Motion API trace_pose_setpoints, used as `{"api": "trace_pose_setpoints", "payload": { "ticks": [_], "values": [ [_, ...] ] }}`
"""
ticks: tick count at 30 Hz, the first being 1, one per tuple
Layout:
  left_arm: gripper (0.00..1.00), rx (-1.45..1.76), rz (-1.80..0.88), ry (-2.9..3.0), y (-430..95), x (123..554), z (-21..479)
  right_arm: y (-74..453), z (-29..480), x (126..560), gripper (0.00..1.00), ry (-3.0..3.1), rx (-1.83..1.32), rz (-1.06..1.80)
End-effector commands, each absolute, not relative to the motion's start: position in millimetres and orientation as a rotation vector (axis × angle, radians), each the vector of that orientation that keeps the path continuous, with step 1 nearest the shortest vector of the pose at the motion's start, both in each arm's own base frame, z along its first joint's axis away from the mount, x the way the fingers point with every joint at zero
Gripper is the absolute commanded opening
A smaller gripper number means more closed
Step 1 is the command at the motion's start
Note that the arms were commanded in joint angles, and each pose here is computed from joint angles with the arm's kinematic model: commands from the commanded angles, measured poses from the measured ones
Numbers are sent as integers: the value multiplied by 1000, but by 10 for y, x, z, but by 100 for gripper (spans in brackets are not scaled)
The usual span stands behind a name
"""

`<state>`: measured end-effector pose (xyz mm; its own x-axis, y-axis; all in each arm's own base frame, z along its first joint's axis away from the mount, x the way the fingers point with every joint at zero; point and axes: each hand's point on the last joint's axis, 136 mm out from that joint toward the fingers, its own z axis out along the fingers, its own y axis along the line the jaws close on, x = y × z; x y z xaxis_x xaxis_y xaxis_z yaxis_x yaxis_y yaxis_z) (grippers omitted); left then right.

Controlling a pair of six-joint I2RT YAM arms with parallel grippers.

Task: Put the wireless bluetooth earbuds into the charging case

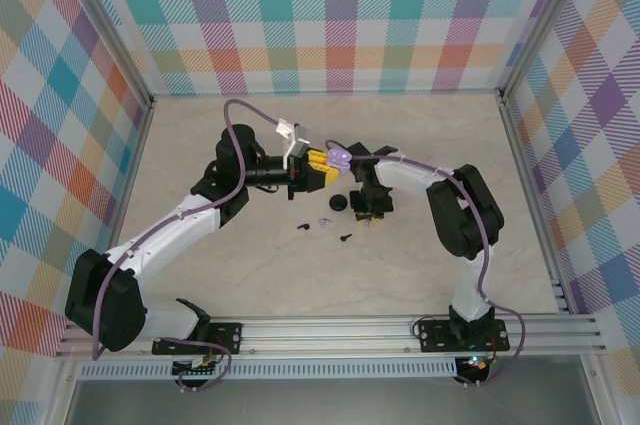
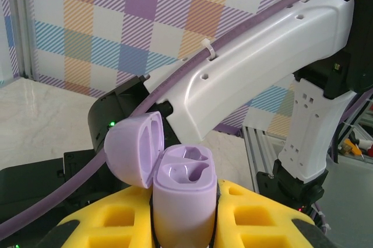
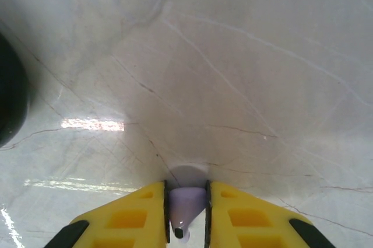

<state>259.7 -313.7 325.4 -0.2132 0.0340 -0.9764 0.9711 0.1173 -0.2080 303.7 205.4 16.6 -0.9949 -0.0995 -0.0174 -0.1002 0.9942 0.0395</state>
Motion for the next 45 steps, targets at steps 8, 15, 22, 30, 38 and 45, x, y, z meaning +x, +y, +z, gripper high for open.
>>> {"api": "trace_pose_setpoints", "payload": {
  "ticks": [8,15,22,30,38,45],
  "values": [
    [11,1023,-1239,1413,-3122,2598,3384,1904,317,3135,20,3041,-17,225],
    [12,983,-1214,1443,-3117,2687,3356,1852,461,3196,20,2966,28,311],
    [12,913,-1188,1474,-3106,2858,3321,1857,704,3258,19,2870,27,399],
    [12,817,-1132,1562,-3078,3086,3117,1925,1039,3255,19,2779,8,522],
    [13,713,-1064,1666,-3021,3314,2839,2006,1419,3226,19,2680,-37,632],
    [13,699,-1076,1691,-3026,3323,2641,2092,1881,3212,19,2539,-101,744]
  ]
}}
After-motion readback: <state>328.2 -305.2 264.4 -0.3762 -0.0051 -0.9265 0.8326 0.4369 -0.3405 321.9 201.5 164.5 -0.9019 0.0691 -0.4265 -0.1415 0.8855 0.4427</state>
